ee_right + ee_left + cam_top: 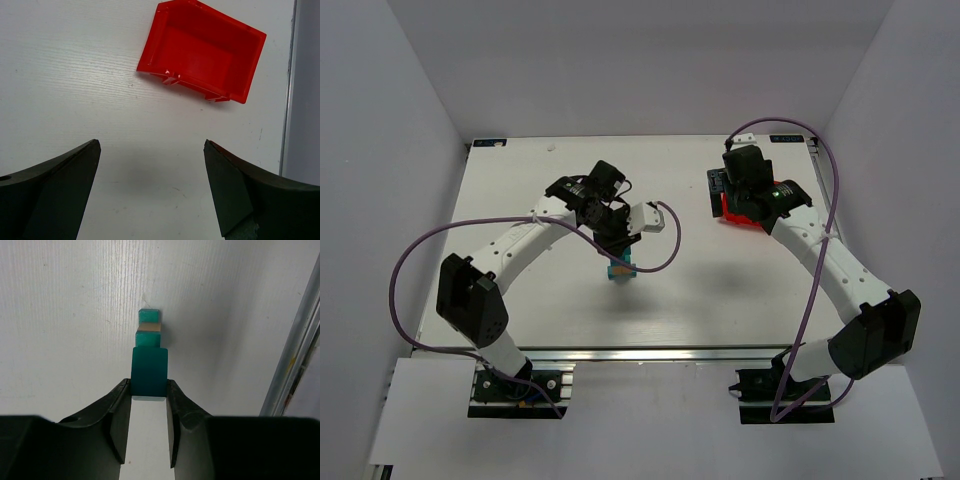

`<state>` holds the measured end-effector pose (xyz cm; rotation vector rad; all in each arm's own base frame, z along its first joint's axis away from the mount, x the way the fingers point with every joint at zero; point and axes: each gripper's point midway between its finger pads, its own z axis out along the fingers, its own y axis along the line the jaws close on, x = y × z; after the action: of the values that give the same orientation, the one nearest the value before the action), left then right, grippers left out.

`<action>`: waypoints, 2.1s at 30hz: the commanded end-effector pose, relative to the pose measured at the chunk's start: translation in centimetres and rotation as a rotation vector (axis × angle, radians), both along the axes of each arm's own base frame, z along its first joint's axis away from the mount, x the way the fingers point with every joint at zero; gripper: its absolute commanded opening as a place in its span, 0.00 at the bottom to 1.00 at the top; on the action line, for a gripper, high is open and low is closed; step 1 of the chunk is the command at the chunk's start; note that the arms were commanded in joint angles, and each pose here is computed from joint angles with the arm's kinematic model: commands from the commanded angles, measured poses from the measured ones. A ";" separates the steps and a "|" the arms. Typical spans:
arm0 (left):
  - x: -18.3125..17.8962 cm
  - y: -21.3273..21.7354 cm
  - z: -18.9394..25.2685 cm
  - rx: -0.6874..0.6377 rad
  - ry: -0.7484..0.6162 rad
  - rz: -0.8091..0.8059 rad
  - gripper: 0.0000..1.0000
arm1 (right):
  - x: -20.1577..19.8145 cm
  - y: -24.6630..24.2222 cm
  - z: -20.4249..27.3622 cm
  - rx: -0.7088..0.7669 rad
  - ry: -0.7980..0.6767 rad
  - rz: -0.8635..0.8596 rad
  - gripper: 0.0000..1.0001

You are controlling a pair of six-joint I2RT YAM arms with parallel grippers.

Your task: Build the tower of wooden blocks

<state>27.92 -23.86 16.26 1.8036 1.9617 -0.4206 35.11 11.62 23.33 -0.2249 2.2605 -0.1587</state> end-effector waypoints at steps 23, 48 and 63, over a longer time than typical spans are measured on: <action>-0.1 0.4 -0.6 0.023 -0.034 -0.029 0.00 | 0.7 0.3 1.8 0.020 -0.037 -0.005 0.89; 0.3 0.0 -1.2 0.033 -0.032 -0.057 0.05 | 0.4 0.1 2.1 0.024 -0.044 -0.005 0.89; 0.1 -0.3 -0.8 0.025 -0.019 -0.082 0.09 | 0.4 0.1 2.0 0.023 -0.045 -0.002 0.89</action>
<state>28.04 -23.20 13.77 1.8942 1.9616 -0.3714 35.27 11.85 23.42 -0.2323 2.2695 -0.1545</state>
